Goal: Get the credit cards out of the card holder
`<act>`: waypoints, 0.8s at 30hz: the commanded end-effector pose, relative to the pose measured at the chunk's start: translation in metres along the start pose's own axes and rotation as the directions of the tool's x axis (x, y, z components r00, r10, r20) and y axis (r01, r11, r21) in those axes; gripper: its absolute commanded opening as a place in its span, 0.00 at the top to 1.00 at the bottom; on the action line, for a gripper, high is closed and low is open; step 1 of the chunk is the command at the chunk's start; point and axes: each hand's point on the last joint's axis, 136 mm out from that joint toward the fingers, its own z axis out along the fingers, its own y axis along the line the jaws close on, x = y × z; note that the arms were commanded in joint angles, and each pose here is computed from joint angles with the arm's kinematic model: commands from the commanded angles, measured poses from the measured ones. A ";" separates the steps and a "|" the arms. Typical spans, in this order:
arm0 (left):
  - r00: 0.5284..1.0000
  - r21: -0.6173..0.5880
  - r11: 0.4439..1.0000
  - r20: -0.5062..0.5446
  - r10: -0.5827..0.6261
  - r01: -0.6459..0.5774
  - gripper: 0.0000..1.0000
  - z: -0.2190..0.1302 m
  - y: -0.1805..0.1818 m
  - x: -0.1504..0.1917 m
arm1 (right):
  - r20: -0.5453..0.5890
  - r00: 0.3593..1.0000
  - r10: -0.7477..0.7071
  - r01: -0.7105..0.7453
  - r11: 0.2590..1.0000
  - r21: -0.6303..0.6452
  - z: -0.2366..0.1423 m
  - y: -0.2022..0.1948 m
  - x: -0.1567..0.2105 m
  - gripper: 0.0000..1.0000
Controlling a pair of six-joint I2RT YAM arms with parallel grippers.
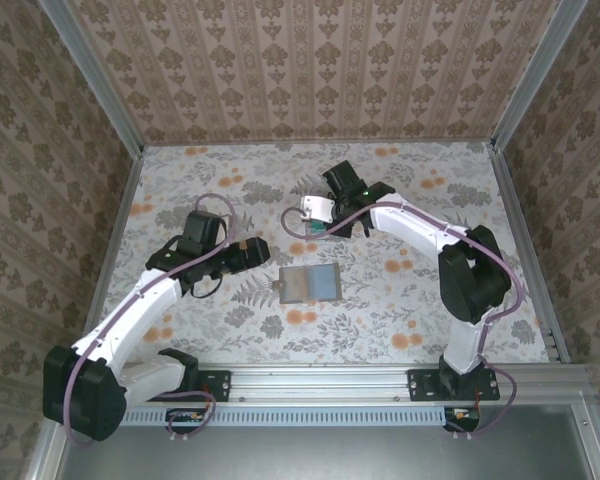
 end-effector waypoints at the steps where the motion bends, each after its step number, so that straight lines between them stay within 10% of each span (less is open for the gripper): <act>1: 1.000 -0.024 0.999 0.006 -0.029 0.029 0.00 -0.004 0.008 0.003 | 0.001 0.998 -0.061 0.061 0.997 0.055 0.005 -0.018 -0.006 1.00; 16: 0.999 -0.028 0.998 -0.001 -0.051 0.051 0.00 -0.002 0.015 0.004 | -0.032 0.998 -0.049 0.050 0.998 0.032 0.033 -0.012 0.004 1.00; 20: 0.999 -0.022 0.998 -0.002 -0.053 0.053 0.00 -0.002 0.015 0.004 | -0.037 0.999 -0.004 0.007 0.996 0.093 0.034 -0.027 0.005 0.73; 24: 0.999 -0.019 0.998 -0.003 -0.053 0.053 0.00 -0.002 0.014 0.003 | -0.039 0.998 0.052 -0.045 0.986 0.162 0.033 -0.045 0.006 0.69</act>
